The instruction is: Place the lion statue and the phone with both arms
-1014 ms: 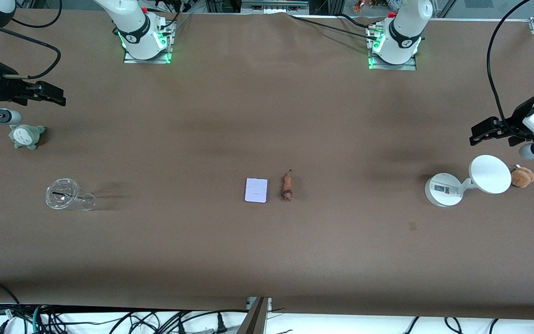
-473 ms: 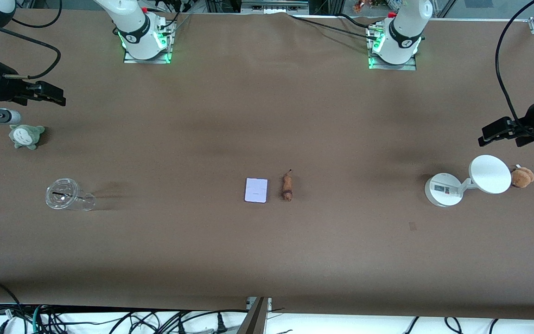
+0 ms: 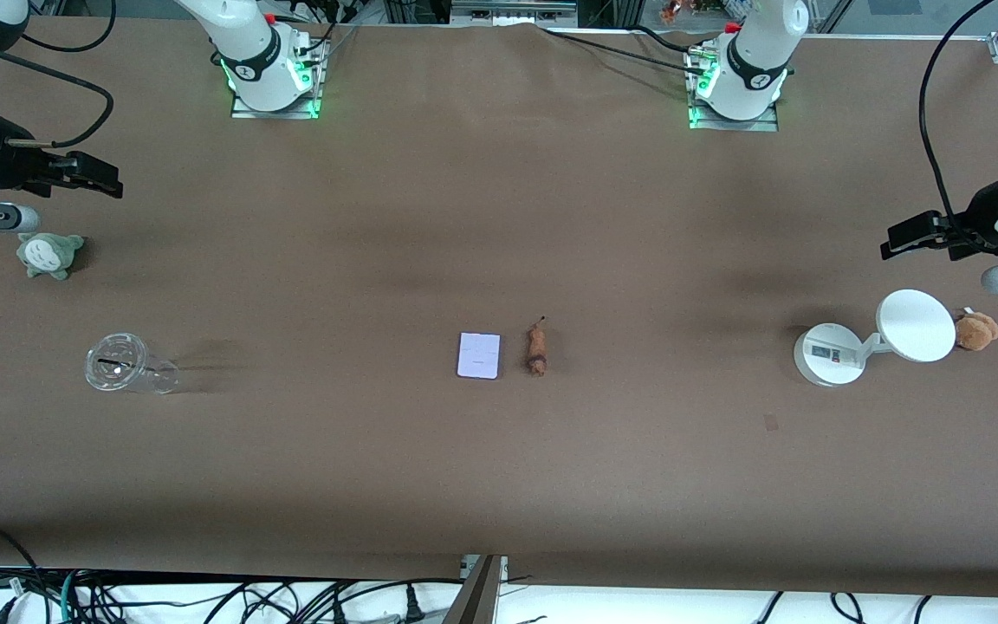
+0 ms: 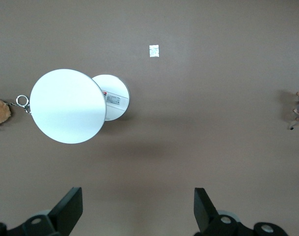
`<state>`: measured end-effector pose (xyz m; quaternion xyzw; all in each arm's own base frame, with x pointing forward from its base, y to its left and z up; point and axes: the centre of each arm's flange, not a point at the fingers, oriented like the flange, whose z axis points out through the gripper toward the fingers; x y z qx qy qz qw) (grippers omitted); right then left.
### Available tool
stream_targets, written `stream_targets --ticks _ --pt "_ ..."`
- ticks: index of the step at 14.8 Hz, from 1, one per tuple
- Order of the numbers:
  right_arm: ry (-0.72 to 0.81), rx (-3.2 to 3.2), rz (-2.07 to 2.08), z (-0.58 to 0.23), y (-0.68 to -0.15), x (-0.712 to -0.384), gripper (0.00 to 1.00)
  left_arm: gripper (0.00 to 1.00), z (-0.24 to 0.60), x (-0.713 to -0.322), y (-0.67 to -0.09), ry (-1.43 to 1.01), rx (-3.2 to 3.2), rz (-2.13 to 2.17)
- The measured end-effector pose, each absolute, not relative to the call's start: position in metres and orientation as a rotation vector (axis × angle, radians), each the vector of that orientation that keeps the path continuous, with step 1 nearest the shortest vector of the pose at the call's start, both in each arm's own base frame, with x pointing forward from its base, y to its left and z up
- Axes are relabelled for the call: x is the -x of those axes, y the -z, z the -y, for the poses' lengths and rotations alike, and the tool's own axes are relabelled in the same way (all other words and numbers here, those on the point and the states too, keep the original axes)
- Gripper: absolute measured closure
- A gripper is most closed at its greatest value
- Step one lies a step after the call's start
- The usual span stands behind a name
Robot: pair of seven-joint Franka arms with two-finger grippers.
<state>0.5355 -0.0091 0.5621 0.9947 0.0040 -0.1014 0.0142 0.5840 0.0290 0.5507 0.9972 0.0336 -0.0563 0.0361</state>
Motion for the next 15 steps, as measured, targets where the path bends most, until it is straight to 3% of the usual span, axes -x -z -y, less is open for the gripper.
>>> stream_targets --ticks 7,15 --pt "0.305 -3.098 -0.014 0.009 -0.565 -0.536 0.0 0.0 0.093 -0.607 -0.488 0.302 -2.988 -0.287" --pt "0.303 -3.098 -0.014 0.009 -0.566 -0.536 0.0 0.0 0.259 -0.618 -0.385 0.222 -2.959 -0.412"
